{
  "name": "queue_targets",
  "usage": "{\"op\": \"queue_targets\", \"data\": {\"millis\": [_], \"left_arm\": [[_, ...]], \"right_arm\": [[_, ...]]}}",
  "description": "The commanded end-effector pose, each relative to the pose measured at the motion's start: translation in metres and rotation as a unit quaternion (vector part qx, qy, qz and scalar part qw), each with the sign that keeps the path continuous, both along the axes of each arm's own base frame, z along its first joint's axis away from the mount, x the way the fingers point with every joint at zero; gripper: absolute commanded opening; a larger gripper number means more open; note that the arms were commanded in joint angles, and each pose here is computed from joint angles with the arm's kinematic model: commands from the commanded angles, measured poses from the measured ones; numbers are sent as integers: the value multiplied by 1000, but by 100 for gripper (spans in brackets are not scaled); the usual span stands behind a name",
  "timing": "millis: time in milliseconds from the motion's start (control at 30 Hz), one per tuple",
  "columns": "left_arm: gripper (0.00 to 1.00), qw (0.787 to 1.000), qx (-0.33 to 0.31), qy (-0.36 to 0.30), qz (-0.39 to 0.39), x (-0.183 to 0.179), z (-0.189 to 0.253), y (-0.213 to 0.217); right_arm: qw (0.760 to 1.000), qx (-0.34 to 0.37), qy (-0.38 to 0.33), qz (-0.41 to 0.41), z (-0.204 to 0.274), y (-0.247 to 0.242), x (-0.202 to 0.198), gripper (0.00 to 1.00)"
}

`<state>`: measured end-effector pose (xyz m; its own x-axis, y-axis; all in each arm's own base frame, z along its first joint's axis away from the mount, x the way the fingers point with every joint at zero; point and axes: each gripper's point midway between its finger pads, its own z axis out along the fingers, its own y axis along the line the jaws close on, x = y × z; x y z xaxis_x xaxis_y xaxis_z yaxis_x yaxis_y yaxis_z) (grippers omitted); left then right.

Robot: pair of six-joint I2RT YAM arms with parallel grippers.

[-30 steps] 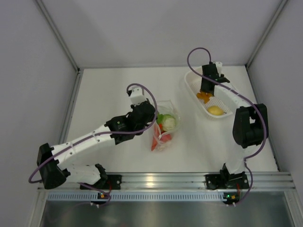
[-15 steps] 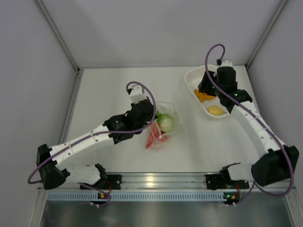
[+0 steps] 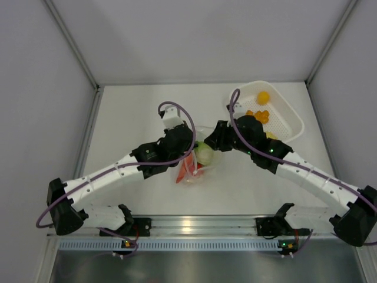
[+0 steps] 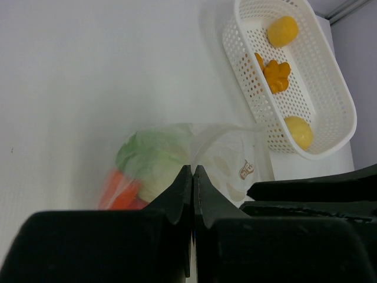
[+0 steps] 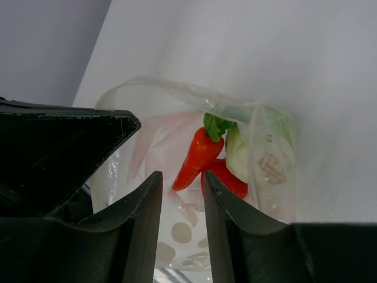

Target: Open the zip-top bag and remove the fake food

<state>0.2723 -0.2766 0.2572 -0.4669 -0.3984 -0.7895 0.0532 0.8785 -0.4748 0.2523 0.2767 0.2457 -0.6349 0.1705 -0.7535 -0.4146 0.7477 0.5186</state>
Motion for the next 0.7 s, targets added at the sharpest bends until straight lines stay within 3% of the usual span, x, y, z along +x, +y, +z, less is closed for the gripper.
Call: {"op": "queue_targets", "data": {"millis": [0, 467, 667], "left_arm": [[0, 1000, -21, -13, 11, 5, 16, -2], [0, 1000, -11, -11, 22, 4, 6, 6], [0, 1000, -6, -6, 18, 3, 0, 5]], "right_arm": [[999, 39, -26, -14, 18, 25, 7, 34], [996, 11, -20, -83, -49, 63, 48, 31], [994, -13, -13, -105, -85, 78, 54, 37]]}}
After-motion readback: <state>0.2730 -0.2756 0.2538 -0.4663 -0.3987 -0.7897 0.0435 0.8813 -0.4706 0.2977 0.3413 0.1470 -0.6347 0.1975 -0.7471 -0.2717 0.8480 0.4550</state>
